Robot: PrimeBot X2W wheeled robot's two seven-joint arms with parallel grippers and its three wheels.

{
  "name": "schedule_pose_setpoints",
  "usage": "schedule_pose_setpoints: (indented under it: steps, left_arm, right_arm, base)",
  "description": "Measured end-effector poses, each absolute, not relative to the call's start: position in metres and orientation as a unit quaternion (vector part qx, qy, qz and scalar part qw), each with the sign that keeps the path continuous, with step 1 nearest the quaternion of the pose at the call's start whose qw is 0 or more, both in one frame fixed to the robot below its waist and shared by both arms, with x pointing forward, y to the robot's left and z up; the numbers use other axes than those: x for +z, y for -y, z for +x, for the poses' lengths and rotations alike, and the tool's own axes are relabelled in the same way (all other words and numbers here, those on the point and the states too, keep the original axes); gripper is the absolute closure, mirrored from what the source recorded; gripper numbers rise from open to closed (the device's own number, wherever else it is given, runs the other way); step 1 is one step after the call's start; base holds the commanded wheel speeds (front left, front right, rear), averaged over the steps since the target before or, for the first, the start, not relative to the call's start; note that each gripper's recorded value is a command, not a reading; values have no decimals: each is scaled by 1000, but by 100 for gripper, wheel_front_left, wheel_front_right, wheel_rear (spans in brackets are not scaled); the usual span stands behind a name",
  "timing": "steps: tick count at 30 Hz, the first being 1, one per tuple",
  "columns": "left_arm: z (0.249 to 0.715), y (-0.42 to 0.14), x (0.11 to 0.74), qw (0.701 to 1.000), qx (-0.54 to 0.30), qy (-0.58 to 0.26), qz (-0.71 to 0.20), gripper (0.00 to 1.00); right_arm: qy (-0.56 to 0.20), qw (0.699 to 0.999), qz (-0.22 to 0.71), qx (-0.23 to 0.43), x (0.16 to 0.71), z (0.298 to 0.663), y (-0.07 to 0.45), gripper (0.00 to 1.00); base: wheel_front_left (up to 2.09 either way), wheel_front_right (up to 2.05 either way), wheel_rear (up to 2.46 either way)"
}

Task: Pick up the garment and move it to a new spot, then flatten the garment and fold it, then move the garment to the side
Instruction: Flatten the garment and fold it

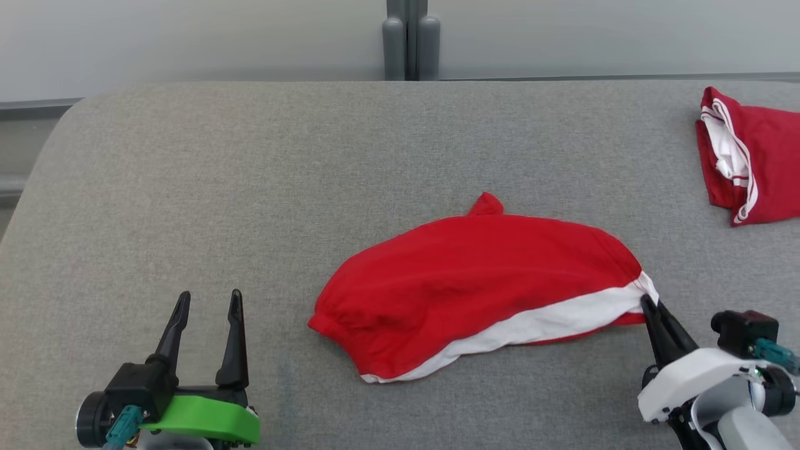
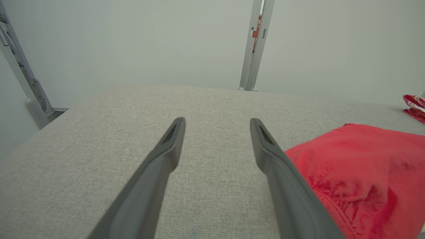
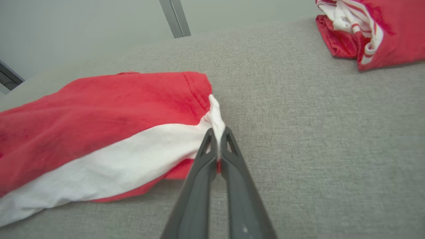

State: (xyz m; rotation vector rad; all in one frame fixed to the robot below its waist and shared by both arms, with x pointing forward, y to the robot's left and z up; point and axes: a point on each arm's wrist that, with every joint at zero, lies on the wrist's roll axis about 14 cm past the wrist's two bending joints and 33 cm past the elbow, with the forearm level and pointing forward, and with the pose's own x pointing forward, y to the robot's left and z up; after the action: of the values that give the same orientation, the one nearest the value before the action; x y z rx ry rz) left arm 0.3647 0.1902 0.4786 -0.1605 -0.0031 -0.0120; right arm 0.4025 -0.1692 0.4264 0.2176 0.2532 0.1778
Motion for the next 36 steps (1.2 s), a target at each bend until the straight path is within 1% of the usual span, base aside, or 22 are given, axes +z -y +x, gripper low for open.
schedule_pose_setpoints:
  steps: [1,2,3,7,10,21,29,36]
  left_arm:
    - [365,-188,478,997,-9,1,-80,0]
    - [365,-186,477,997,-12,-1,-79,0]
    - [365,-185,477,997,-14,-1,-78,0]
    - [365,-184,481,997,-16,4,-77,0]
    - [362,-187,485,997,-13,11,-73,0]
    - [357,-198,496,998,-1,29,-64,0]
    - [353,-201,499,998,2,33,-60,0]
    - [351,-203,498,998,4,32,-55,0]
  right_arm:
    - [-128,981,117,82,426,397,171,73]
    - [-127,981,126,74,427,392,173,31]
    - [-126,982,124,70,428,388,176,0]
    - [-80,987,127,58,452,385,177,0]
    - [-39,991,111,56,473,385,177,0]
    - [46,992,84,78,516,381,157,0]
    - [79,989,80,97,533,374,141,0]
    - [84,989,74,96,535,363,140,0]
  base:
    - [0,0,0]
    - [0,0,0]
    - [0,0,0]
    - [0,0,0]
    - [0,0,0]
    - [0,0,0]
    - [0,0,0]
    - [0,0,0]
